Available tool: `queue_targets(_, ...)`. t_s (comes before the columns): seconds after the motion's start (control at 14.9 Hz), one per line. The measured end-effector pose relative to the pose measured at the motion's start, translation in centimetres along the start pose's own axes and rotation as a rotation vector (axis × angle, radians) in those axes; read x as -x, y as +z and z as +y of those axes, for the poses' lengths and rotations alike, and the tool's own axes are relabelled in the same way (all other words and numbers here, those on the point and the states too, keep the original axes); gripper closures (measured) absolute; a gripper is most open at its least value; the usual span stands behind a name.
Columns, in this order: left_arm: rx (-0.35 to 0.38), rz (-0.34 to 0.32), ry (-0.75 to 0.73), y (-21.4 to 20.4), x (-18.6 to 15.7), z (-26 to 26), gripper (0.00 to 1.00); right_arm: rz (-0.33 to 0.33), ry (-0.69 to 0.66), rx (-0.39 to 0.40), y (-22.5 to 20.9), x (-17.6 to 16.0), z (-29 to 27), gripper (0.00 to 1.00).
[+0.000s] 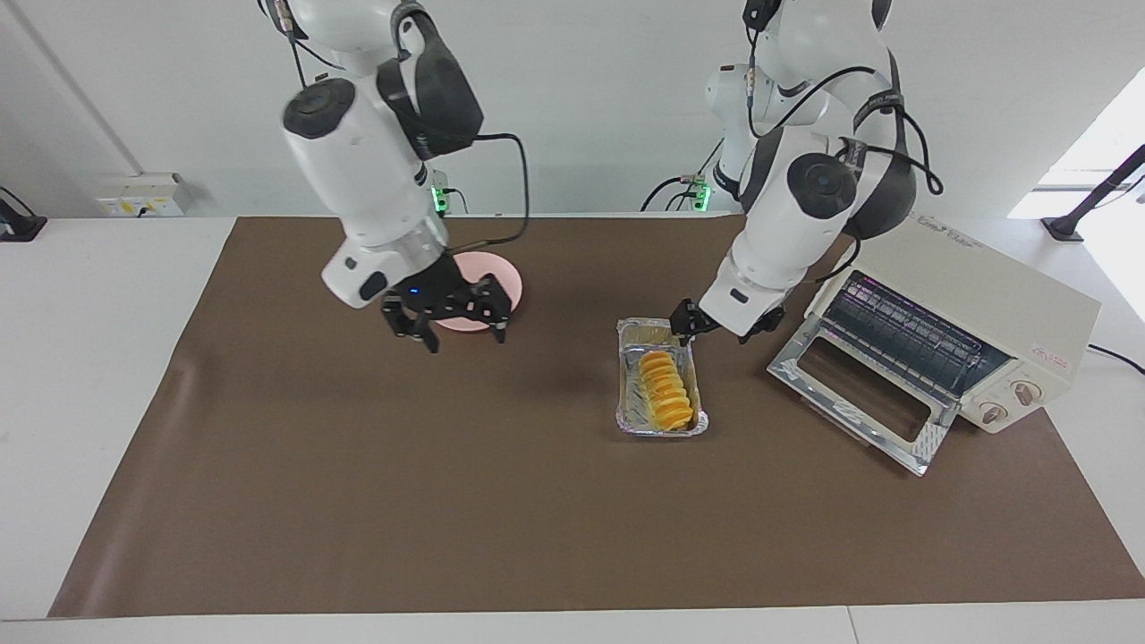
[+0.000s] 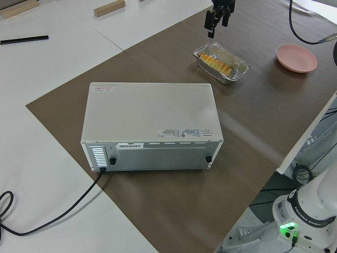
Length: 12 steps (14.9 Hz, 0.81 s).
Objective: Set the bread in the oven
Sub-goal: 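Grasp the foil tray with the left gripper while the right gripper withdraws, then lift the foil tray with the left gripper into the toaster oven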
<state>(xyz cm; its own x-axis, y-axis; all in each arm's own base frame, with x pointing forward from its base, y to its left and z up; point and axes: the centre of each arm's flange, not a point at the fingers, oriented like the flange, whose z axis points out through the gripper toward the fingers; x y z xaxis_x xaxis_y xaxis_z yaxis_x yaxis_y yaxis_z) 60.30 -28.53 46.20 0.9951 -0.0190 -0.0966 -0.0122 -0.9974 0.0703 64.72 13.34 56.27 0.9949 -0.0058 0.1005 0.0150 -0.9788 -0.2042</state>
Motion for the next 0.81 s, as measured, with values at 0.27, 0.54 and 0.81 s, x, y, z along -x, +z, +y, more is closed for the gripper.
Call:
queue_targets(0.27, -0.043, 0.06, 0.033, 4.8, -0.1, 5.7, 0.0, -0.039, -0.082, 0.091, -3.9, 0.7, 9.7, 0.0)
queue_targets(0.54, -0.096, 0.042, 0.043, 10.2, 0.4, 8.4, 0.0, -0.14, -0.129, 0.155, -6.5, 3.2, 12.7, 0.0)
queue_targets(0.81, -0.12, 0.001, 0.054, 13.1, 1.4, 8.9, 0.0, -0.211, -0.149, 0.187, -8.8, 6.7, 13.3, 0.0)
